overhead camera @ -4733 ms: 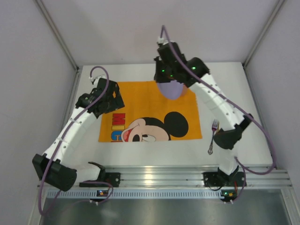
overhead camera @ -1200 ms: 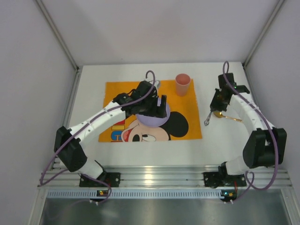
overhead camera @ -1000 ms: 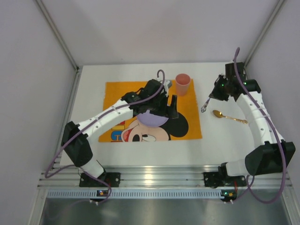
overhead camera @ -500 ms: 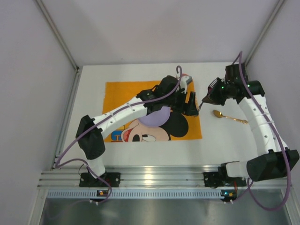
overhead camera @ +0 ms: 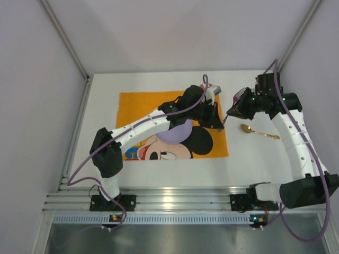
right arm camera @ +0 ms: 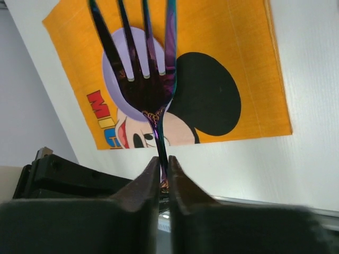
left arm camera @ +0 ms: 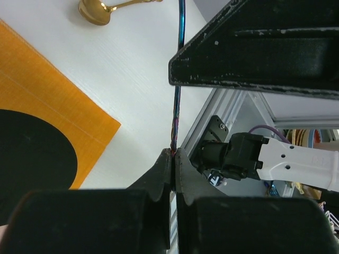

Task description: Set the dinner table for one person

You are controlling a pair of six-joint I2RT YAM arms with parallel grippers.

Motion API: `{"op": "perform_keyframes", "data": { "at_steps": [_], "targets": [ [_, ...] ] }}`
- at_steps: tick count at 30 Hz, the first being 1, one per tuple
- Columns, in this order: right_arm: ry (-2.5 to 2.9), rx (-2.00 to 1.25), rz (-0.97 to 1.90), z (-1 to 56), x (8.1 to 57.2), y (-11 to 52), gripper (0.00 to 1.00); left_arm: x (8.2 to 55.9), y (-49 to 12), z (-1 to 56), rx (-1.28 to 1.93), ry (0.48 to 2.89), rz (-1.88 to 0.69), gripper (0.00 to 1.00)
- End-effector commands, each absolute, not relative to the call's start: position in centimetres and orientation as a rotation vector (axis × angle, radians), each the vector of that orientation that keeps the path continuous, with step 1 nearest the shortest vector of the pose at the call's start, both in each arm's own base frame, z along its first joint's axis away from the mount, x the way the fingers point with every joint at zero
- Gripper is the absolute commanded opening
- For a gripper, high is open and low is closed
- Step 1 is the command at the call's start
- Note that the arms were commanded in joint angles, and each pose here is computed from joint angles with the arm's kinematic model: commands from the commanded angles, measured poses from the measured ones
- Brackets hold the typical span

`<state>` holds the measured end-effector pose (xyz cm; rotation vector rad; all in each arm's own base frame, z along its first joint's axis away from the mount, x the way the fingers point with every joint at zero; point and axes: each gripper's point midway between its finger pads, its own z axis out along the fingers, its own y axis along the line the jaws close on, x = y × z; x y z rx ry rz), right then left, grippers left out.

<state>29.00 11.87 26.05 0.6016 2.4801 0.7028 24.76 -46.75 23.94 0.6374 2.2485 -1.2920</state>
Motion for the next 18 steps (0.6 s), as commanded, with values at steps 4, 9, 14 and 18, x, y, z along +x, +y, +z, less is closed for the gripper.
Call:
{"op": "perform_keyframes", "data": {
  "at_steps": [4,9,14,18],
  "targets": [
    [2.293,0.42,0.964,32.5,29.2,14.9,1.0,26.5,-43.3,26.7,0.525,2.159,-1.34,0.0],
    [2.243,0.347,0.955,34.9,29.5,14.8,1.0,26.8,-34.4,23.7,0.337,2.239,-1.272,0.0],
    [2.282,0.345,0.957,33.5,29.0,14.8,1.0,27.6,-23.4,19.8,0.028,2.278,-1.161,0.0],
    [2.336,0.359,0.956,31.4,28.6,14.9,1.0,27.6,-17.7,16.4,-0.153,2.339,-1.124,0.0]
  ]
}}
